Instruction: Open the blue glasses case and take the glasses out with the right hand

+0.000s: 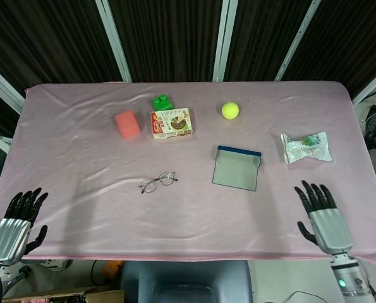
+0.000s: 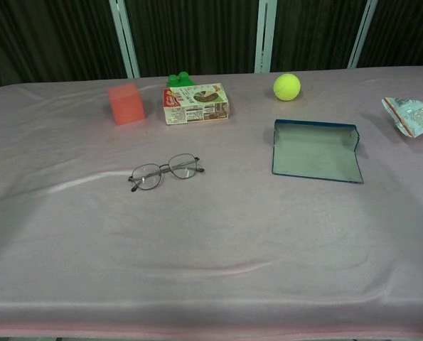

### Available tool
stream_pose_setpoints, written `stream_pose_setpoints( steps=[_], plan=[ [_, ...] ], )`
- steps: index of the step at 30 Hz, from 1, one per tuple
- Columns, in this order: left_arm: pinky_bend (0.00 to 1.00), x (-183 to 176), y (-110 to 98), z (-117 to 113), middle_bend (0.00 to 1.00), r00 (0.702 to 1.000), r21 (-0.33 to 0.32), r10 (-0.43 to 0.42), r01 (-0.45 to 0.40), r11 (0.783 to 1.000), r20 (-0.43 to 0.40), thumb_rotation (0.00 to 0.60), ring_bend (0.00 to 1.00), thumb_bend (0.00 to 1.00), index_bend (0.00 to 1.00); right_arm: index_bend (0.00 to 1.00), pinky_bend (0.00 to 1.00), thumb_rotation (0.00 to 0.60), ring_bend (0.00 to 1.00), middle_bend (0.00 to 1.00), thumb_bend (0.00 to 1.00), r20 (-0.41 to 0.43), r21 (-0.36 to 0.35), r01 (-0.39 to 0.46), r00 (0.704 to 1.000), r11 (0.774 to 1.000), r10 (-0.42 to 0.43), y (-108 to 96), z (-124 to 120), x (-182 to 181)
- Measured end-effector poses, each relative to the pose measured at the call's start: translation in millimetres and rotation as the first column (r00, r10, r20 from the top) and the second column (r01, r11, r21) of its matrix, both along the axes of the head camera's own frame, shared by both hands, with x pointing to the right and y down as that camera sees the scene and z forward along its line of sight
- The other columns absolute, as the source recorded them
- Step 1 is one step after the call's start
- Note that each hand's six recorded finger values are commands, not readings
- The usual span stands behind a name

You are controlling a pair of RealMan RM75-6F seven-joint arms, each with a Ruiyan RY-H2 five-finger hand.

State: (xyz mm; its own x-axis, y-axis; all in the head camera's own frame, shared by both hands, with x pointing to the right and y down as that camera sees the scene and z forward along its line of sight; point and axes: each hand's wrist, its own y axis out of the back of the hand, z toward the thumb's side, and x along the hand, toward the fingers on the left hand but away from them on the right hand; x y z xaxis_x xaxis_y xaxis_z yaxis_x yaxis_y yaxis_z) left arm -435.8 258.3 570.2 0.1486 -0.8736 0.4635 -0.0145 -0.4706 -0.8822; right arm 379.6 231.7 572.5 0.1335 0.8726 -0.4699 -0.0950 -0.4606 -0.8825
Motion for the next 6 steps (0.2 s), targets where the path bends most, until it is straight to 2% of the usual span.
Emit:
stream_pose_setpoints(
  steps=[3, 6],
  plan=[
    [0.0, 1.0, 1.3, 2.0, 0.0, 1.0, -0.012, 0.007, -0.007, 1.0, 0.001, 0.6, 0.0, 0.41, 0.0, 0.0, 0.0, 0.6, 0.0, 0.0, 0.45, -0.001, 0.027, 0.001, 1.0, 1.0, -0.001, 2.5, -7.5, 7.7],
    [0.0, 2.3, 2.5, 4.8, 0.0, 1.0, -0.025, 0.015, -0.015, 1.0, 0.006, 0.6, 0.0, 0.41, 0.0, 0.0, 0.0, 0.6, 0.0, 0.0, 0.45, 0.034, 0.039, -0.009, 0.999, 0.999, 0.008, 3.6, -13.9, 8.0]
  ],
)
